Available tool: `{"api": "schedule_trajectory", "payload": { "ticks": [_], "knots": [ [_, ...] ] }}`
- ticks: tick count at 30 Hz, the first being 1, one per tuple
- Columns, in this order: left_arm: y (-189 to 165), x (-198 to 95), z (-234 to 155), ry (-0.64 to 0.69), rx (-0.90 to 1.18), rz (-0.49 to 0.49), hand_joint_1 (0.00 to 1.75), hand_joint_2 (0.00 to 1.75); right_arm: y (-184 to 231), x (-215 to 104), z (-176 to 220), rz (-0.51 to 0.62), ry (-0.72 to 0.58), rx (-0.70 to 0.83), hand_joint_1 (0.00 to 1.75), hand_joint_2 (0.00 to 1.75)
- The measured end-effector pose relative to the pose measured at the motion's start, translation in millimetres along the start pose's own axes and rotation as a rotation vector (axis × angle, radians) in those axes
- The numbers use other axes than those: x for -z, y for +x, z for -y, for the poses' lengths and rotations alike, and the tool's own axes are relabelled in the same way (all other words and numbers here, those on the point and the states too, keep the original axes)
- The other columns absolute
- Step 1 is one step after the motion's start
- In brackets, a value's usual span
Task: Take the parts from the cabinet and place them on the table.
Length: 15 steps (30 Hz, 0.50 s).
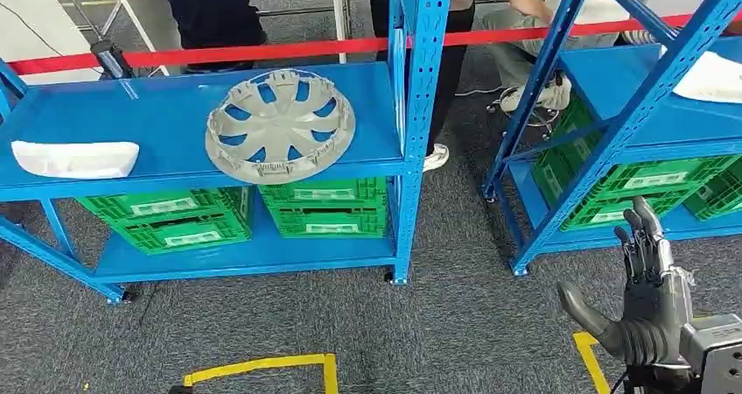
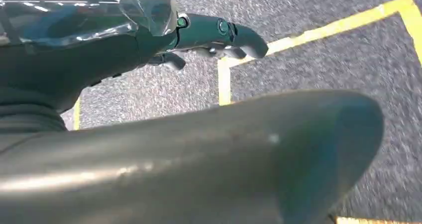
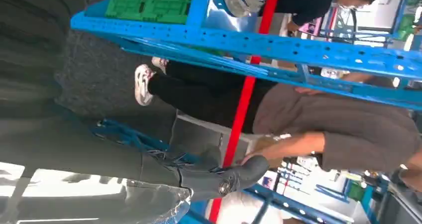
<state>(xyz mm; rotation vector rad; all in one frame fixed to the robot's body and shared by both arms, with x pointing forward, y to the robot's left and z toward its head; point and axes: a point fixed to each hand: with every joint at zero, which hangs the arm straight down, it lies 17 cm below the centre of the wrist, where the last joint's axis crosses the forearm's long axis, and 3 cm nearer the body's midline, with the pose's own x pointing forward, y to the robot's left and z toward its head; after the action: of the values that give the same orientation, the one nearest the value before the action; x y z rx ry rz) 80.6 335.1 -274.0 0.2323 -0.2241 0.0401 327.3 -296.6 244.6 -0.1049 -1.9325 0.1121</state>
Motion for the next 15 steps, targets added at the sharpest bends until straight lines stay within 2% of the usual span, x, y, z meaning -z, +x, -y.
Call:
{"api": "schedule_trajectory", "payload": {
  "ticks": [5, 15],
  "knots": [
    [1, 0, 1, -0.007, 0.006, 0.001, 0.0, 0.0, 2, 1, 0, 0.006, 0.005, -0.006, 0.0, 1.75],
    [8, 1, 5, -0.019, 0.025, 0.011, 0.0, 0.0, -15, 5, -28, -0.034, 0.164, -0.088, 0.0, 1.75]
  ]
}}
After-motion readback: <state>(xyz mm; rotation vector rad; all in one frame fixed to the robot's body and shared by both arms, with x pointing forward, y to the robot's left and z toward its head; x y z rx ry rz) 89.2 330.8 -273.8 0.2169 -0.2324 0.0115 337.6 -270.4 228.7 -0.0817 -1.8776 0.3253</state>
